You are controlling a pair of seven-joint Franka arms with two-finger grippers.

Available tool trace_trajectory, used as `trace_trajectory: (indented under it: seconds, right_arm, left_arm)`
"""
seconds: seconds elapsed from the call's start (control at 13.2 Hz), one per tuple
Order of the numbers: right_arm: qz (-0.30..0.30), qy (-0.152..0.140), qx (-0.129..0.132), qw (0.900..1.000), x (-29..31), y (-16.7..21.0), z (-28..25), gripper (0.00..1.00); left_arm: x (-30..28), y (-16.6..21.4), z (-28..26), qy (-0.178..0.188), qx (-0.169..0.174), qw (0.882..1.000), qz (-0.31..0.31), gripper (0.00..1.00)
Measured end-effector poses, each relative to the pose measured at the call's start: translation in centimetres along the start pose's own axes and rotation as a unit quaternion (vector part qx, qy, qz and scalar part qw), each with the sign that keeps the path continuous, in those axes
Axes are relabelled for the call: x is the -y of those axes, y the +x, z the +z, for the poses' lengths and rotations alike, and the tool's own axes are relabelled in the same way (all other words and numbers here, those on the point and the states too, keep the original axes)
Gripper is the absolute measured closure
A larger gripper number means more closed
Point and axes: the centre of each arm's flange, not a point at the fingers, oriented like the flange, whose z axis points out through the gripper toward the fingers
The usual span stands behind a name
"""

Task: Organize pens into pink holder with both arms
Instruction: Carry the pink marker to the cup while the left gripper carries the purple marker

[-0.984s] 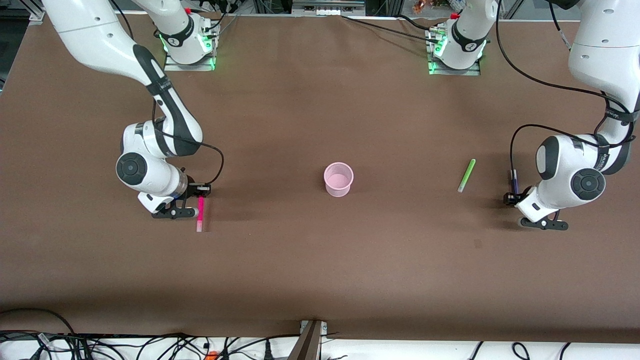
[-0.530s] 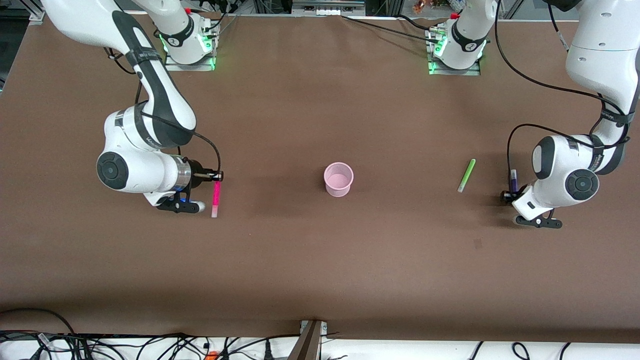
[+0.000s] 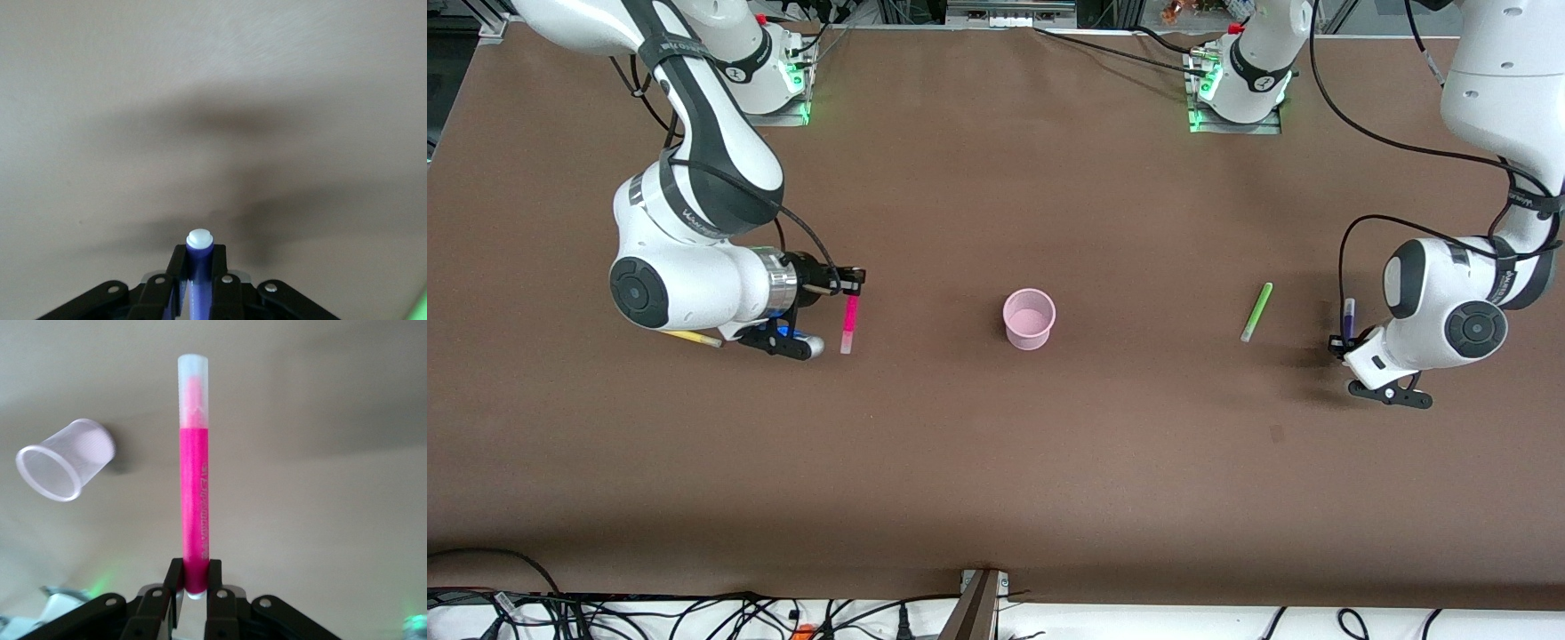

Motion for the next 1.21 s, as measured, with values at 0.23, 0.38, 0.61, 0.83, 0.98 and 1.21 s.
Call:
trace_trajectory:
  seconds: [0.23,0.38,0.61,0.83,0.98,1.21]
  right_arm:
    - [0.03,0.035,0.032,0.998,2.1,-1.6,0.6,0.82]
    - [0.055,0.063,0.054,0.995,3.6,-2.6,0.9,0.82]
    - [0.111,0.117,0.074,0.984,6.4,-3.9,1.3,0.82]
    - [0.154,0.148,0.076,0.974,10.1,-5.1,4.1,0.82]
    - [0.17,0.162,0.074,0.969,11.9,-5.2,6.7,0.82]
    - [0.189,0.195,0.074,0.959,13.7,-4.8,10.0,0.82]
  left_arm:
    - [-1.3,0.3,-6.0,0.003,0.007,1.0,0.016,0.81]
    - [-3.4,1.0,-10.3,-0.011,0.013,0.999,0.044,0.81]
    - [-9.0,2.7,-15.5,-0.084,-0.016,0.992,0.089,0.81]
    - [-10.5,3.4,-17.5,-0.152,-0.057,0.977,0.134,0.81]
    - [-10.6,3.7,-18.4,-0.205,-0.094,0.959,0.171,0.81]
    - [-11.1,4.3,-20.4,-0.257,-0.154,0.927,0.223,0.81]
